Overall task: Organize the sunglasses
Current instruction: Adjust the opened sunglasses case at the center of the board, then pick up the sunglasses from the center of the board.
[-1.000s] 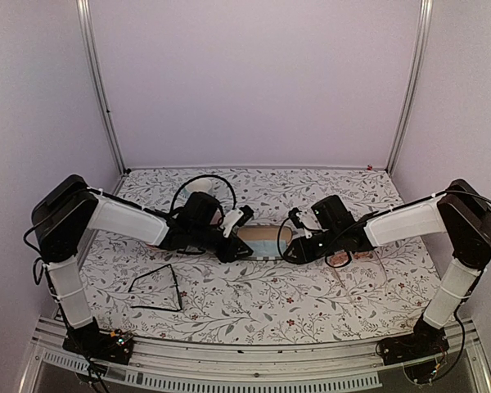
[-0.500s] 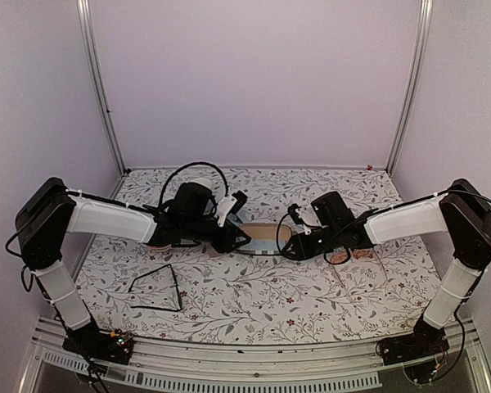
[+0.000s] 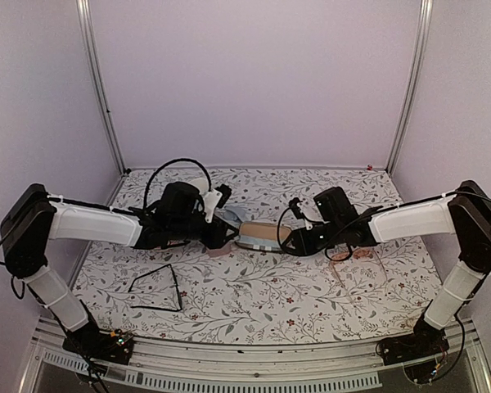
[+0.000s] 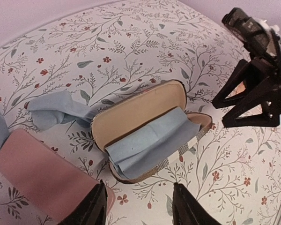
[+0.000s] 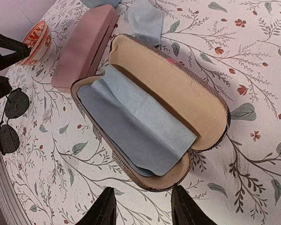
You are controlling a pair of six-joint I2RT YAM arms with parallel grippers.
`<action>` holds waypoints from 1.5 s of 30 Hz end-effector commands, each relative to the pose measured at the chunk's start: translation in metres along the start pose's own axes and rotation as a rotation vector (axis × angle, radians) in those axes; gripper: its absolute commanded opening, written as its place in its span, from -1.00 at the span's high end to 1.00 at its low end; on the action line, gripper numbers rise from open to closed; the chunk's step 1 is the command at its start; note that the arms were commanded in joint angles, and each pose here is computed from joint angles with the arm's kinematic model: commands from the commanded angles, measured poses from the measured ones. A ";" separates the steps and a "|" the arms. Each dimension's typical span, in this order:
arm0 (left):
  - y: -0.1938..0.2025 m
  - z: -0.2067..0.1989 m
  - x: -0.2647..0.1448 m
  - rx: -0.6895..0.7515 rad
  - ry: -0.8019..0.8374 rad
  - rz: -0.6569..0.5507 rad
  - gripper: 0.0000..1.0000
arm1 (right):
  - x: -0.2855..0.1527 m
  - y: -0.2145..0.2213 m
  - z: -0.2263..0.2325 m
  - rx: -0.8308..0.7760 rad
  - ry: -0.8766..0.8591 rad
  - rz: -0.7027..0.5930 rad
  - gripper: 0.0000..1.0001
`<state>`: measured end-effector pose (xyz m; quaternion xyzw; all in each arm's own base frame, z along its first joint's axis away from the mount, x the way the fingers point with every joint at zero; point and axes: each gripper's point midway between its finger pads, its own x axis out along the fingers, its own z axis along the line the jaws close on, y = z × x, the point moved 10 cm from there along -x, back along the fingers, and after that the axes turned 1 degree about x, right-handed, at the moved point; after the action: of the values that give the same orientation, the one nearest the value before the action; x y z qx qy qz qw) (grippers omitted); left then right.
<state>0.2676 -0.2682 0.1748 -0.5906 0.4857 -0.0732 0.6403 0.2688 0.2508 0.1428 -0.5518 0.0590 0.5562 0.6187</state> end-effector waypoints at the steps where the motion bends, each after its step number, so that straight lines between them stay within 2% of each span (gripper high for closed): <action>1: -0.004 0.014 -0.009 -0.054 -0.092 -0.046 -0.02 | -0.017 -0.017 0.004 -0.008 0.011 -0.065 0.17; 13: -0.007 0.043 -0.036 -0.163 -0.185 -0.089 -0.36 | -0.045 -0.021 0.002 -0.021 0.073 -0.110 -0.10; 17: -0.011 0.044 -0.042 -0.160 -0.188 -0.102 -0.42 | -0.056 -0.016 -0.005 -0.018 0.129 -0.086 -0.52; 20: -0.012 0.042 -0.045 -0.159 -0.164 -0.110 -0.44 | -0.070 -0.007 -0.012 0.005 0.199 -0.072 -0.66; 25: -0.008 0.038 -0.047 -0.156 -0.134 -0.133 -0.46 | -0.102 0.008 -0.032 0.071 0.343 -0.054 -0.72; 30: -0.006 0.039 -0.051 -0.155 -0.157 -0.132 -0.56 | -0.124 0.017 -0.040 0.099 0.397 -0.065 -0.85; 37: -0.005 0.040 -0.068 -0.138 -0.230 -0.113 -0.62 | -0.127 0.028 -0.046 0.151 0.413 -0.028 -0.97; 45: 0.000 0.042 -0.084 -0.135 -0.307 -0.072 -0.70 | -0.117 0.022 -0.047 0.156 0.370 -0.016 -0.98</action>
<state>0.2603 -0.1929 0.2172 -0.6677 0.3688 -0.0026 0.6466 0.2303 0.1346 0.1933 -0.6047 0.2160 0.4239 0.6387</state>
